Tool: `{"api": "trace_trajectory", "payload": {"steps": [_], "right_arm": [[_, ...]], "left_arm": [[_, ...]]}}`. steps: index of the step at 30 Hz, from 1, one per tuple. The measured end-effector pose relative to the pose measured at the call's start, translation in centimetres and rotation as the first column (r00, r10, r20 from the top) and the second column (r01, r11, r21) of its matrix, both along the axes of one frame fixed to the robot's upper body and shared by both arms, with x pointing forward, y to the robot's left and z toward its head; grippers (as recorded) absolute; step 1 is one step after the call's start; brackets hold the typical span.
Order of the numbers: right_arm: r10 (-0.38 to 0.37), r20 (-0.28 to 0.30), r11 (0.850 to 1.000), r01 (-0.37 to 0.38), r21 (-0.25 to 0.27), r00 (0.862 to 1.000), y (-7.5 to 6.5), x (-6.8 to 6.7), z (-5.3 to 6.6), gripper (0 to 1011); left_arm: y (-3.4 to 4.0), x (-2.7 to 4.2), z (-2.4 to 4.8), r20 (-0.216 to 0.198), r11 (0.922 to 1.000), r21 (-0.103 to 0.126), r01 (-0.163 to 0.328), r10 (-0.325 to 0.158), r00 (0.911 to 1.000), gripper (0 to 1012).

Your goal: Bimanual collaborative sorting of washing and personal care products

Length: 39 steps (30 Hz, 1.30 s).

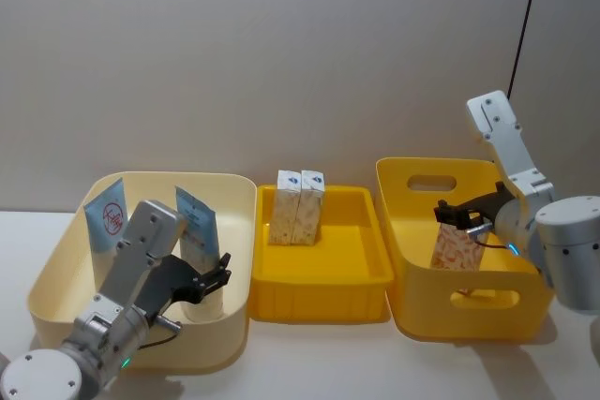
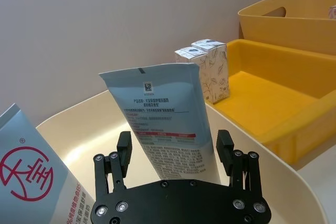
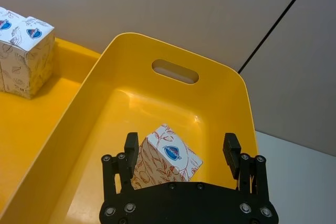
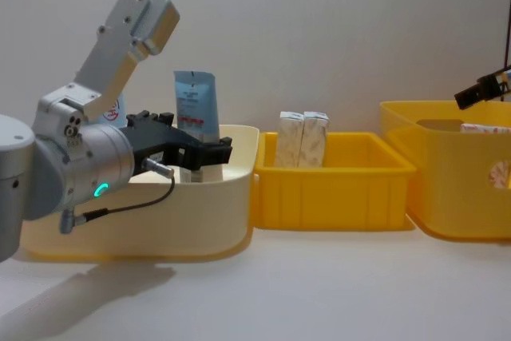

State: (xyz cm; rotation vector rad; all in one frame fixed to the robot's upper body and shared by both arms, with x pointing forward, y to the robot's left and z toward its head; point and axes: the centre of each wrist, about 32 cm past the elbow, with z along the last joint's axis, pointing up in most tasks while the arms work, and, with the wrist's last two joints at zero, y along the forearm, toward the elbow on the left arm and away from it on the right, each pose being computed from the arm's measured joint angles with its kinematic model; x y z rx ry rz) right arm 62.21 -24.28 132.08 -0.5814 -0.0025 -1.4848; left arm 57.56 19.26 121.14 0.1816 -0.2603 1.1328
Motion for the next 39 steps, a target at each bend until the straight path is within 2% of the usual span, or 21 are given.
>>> {"api": "trace_trajectory", "payload": {"steps": [8, 20, 34, 39], "right_arm": [[0.000, 0.000, 1.000, 0.000, 0.000, 1.000, 0.0, 0.0, 0.0, 1001], [0.000, 0.000, 1.000, 0.000, 0.000, 1.000, 0.0, 0.0, 0.0, 1001], [0.000, 0.000, 1.000, 0.000, 0.000, 1.000, 0.0, 0.0, 0.0, 1001], [0.000, 0.000, 1.000, 0.000, 0.000, 1.000, 0.0, 0.0, 0.0, 1001]], "left_arm": [[0.10, 0.81, -0.05, -0.009, 0.9999, 0.013, 0.006, -0.005, 0.9999, 1003], [0.16, 1.97, 0.10, -0.012, 0.9997, 0.020, 0.014, -0.014, 0.9998, 1003], [0.30, 2.60, 0.28, -0.006, 0.9998, 0.019, 0.010, -0.010, 0.9999, 994], [0.33, 2.72, 0.30, -0.004, 0.9998, 0.019, 0.010, -0.009, 0.9999, 902]]}}
